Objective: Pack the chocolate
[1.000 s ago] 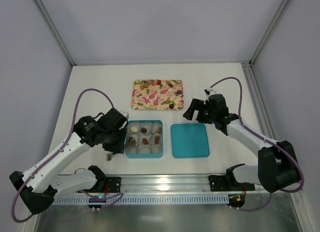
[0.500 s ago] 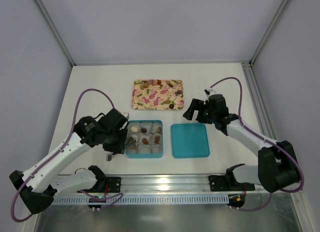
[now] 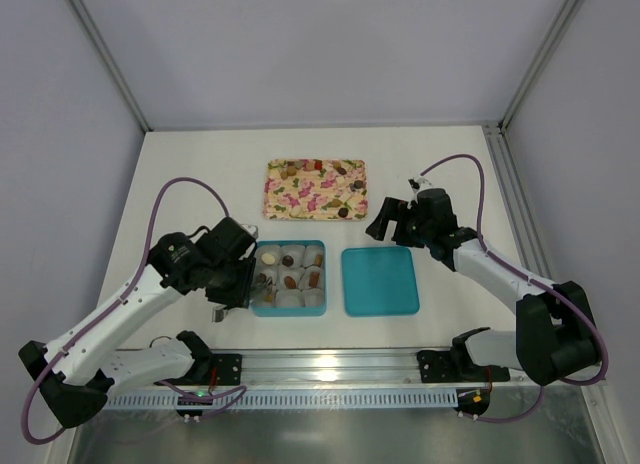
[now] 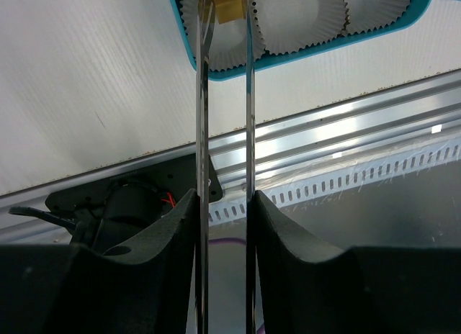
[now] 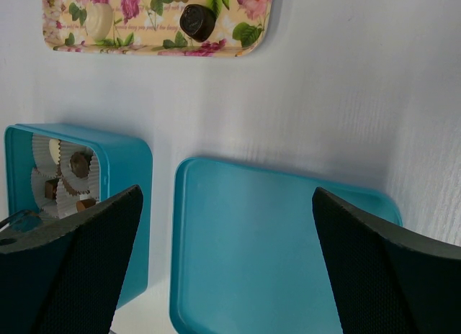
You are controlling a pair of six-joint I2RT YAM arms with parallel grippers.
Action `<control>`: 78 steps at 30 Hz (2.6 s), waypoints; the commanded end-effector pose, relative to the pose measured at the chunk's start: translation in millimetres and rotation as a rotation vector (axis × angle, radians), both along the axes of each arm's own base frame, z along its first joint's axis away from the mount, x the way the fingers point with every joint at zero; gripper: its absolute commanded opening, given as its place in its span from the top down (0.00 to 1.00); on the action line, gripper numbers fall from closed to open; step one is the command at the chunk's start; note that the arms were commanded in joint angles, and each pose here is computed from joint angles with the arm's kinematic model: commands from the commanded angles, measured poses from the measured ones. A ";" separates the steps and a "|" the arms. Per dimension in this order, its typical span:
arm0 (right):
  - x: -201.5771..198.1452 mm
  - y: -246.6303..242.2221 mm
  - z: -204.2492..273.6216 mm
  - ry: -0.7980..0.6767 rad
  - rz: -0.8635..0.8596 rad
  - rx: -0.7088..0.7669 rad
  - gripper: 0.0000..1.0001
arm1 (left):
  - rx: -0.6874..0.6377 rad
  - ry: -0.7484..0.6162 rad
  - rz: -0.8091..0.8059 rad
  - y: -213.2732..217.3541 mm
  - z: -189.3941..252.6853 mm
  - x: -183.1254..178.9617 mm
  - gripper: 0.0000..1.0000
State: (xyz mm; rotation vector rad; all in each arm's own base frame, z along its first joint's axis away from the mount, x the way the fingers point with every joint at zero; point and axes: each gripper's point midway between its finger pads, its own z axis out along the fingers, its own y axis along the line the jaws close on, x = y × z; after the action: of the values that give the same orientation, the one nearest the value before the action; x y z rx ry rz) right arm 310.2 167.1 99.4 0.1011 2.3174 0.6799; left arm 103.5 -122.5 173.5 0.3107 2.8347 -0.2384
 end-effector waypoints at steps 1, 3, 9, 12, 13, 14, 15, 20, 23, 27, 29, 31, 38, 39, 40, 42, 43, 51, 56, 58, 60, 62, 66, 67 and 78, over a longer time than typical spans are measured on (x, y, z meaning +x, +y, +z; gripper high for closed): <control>5.3 4.8 6.9 -0.038 0.009 0.017 0.00 | 0.193 0.178 0.008 51.0 -0.1 -49.5 0.65; 5.7 4.2 6.9 -0.037 0.006 0.018 0.00 | 0.195 0.178 0.008 50.9 0.0 -49.0 0.65; 5.2 4.4 6.5 -0.037 0.009 0.015 0.00 | 0.192 0.175 0.008 50.9 1.8 -49.1 0.65; 5.5 4.8 7.8 -0.039 0.009 0.018 0.00 | 0.180 0.163 0.007 49.1 6.7 -47.4 0.65; 6.1 5.1 8.6 -0.042 0.009 0.019 0.00 | 0.172 0.162 0.007 47.9 8.5 -47.4 0.65; 6.0 5.0 8.7 -0.041 0.009 0.018 0.00 | 0.167 0.161 0.007 47.0 10.4 -47.3 0.65; 6.3 5.2 9.4 -0.042 0.009 0.019 0.00 | 0.150 0.147 0.006 44.3 15.4 -45.0 0.65; 7.1 5.3 11.0 -0.042 0.011 0.016 0.00 | 0.107 0.111 0.007 33.0 31.6 -34.7 0.65; 7.7 4.9 13.3 -0.044 0.015 0.010 0.00 | 0.084 0.062 0.006 22.9 44.2 -20.1 0.65; 9.9 5.1 20.3 -0.056 0.019 0.005 0.00 | 0.077 -0.028 -0.001 5.5 60.6 12.3 0.66; 9.3 5.0 23.1 -0.058 0.023 0.003 0.00 | 0.066 -0.066 -0.012 -5.3 69.5 27.5 0.66; 8.6 5.3 26.4 -0.061 0.026 0.005 0.00 | 0.095 -0.098 -0.025 -15.9 70.1 49.3 0.66; 4.0 3.8 35.9 -0.074 0.039 0.000 0.00 | 0.094 -0.191 -0.046 -59.2 80.5 125.8 0.66; 2.7 4.1 38.5 -0.080 0.043 0.000 0.00 | 0.087 -0.198 -0.047 -63.5 80.8 133.3 0.66; 0.6 3.0 37.6 -0.072 0.044 -0.003 0.00 | 0.099 -0.187 -0.043 -67.7 73.9 144.5 0.66; -1.1 1.1 41.7 -0.079 0.047 -0.013 0.00 | 0.084 -0.212 -0.044 -76.0 77.4 161.3 0.66; -1.4 0.6 42.8 -0.082 0.049 -0.017 0.00 | 0.090 -0.209 -0.043 -80.9 73.8 171.7 0.66; -6.0 -4.6 50.7 -0.095 0.049 -0.040 0.00 | 0.074 -0.219 -0.018 -89.9 60.7 220.8 0.66; -7.3 -4.5 51.1 -0.094 0.051 -0.037 0.00 | 0.045 -0.232 -0.013 -100.6 57.2 242.6 0.66; -8.1 -5.1 50.8 -0.091 0.051 -0.041 0.00 | 0.042 -0.234 -0.014 -106.2 53.6 252.3 0.66; -8.9 -6.5 52.1 -0.095 0.047 -0.043 0.00 | 0.064 -0.229 -0.006 -107.5 44.4 262.6 0.66; -9.6 -7.8 52.8 -0.098 0.046 -0.049 0.00 | 0.064 -0.249 0.013 -107.1 46.4 274.3 0.66; -11.6 -9.4 52.2 -0.096 0.044 -0.053 0.00 | 0.084 -0.268 0.058 -100.1 38.7 297.8 0.66; -11.6 -9.1 53.0 -0.099 0.045 -0.051 0.00 | 0.088 -0.270 0.066 -99.1 35.5 303.1 0.66; -12.8 -9.6 50.5 -0.095 0.046 -0.054 0.00 | 0.124 -0.305 0.130 -81.0 12.1 343.3 0.66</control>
State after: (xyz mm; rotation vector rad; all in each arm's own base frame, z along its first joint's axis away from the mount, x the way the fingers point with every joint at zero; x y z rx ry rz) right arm 290.9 156.7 131.7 0.0146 2.3124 0.6353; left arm 425.3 -202.8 169.5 0.1856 2.6570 0.0109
